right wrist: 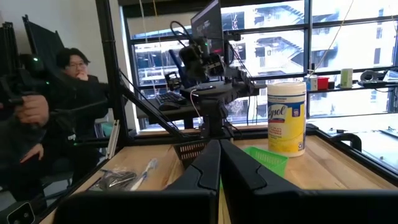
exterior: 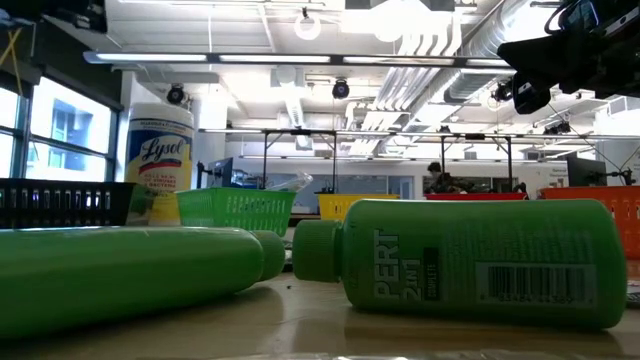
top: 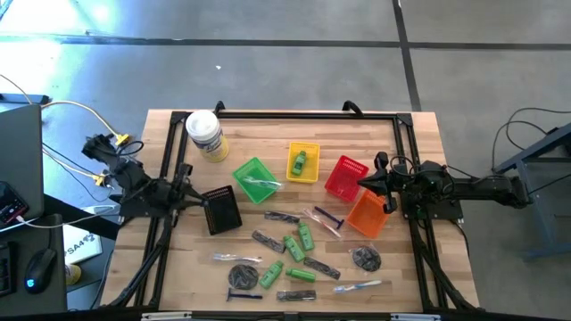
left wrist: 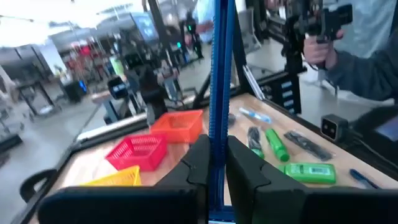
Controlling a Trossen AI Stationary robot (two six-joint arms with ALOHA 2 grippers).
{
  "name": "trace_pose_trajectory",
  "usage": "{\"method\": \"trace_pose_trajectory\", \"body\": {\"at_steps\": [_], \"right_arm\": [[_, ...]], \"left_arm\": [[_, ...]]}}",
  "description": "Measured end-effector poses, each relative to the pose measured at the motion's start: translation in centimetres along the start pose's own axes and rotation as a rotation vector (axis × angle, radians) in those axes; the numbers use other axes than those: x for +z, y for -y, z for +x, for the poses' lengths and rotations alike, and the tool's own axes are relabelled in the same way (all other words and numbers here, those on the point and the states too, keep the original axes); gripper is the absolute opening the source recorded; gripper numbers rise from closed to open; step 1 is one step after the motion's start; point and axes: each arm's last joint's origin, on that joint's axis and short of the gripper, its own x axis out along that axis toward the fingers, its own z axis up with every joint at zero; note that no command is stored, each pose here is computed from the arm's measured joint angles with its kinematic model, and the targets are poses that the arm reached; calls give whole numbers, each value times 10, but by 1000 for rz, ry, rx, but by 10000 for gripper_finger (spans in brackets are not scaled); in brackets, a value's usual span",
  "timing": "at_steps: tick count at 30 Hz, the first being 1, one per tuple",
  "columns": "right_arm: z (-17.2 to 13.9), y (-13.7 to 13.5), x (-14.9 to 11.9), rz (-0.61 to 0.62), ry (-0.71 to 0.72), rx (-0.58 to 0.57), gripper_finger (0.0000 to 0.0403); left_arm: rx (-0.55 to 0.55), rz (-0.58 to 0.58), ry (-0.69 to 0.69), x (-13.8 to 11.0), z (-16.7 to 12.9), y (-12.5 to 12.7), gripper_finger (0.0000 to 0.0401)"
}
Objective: Pick & Place Travel size toiletries
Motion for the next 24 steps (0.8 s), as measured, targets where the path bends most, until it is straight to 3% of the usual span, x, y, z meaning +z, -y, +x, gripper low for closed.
{"method": "trace_pose_trajectory", "body": {"at_steps": [6,11,18,24], "right_arm": [[0,0,0,-1,5,-7,3],[0,0,1,-6,16,-7,3],[0,0,1,-21,15,-5,3],[0,0,1,-28,15,-4,3]], "left_arm": [[35,14,84,-4,-8,-3,20],[102,29,29,-19,2,3,20],[71,46,-34,-46,10,14,20],[63,46,-61,-53,11,16,20]]}}
